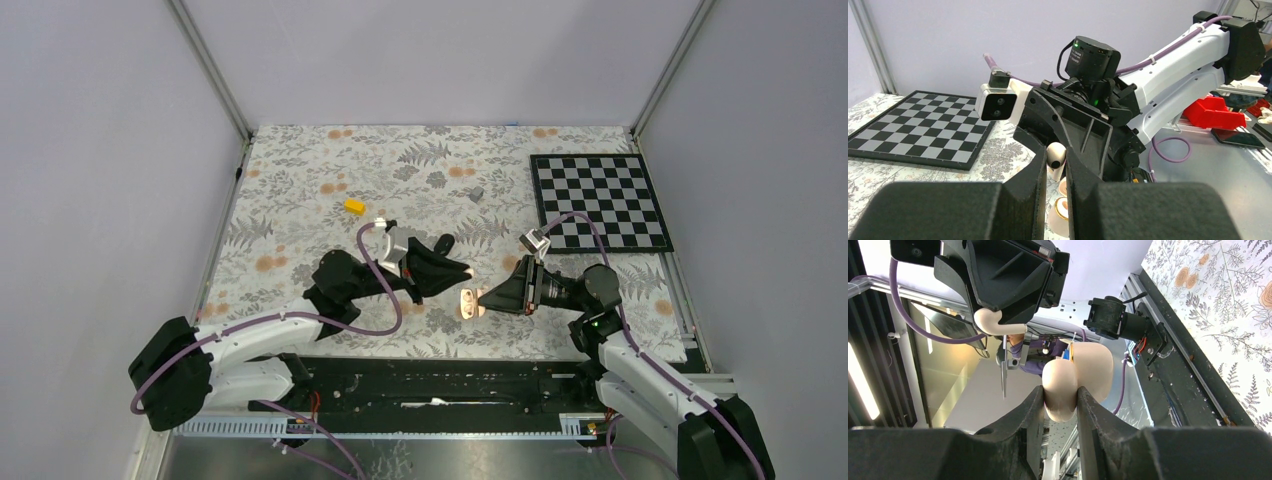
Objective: Insert the wireless bluetooth earbuds into the charging case
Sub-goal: Place the earbud in the charging case.
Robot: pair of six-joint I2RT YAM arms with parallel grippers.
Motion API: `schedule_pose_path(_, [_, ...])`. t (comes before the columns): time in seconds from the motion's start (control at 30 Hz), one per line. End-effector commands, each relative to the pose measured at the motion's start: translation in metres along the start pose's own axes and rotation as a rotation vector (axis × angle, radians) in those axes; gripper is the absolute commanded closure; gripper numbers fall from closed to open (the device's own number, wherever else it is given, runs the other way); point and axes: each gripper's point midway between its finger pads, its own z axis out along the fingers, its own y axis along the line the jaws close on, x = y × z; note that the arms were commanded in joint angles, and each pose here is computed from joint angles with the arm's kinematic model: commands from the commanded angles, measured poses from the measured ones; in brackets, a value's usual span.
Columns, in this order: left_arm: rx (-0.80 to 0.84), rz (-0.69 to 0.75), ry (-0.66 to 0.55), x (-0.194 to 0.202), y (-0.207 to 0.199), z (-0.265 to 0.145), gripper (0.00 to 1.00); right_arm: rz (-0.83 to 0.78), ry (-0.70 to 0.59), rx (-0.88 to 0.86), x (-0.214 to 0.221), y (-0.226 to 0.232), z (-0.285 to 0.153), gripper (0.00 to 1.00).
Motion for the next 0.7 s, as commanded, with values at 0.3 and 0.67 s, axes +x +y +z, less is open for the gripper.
schedule_pose_path(0.3, [-0.057,0.012,-0.046,-0.009,0.006,-0.001,1.00,-0.064,-0.022,-0.019,-0.010,0.010,0.003,1.00])
schedule_pose_path(0.67, [-0.088,-0.016,-0.035,0.001,0.007,-0.003,1.00,-0.068,-0.020,-0.016,-0.010,0.009,0.004,1.00])
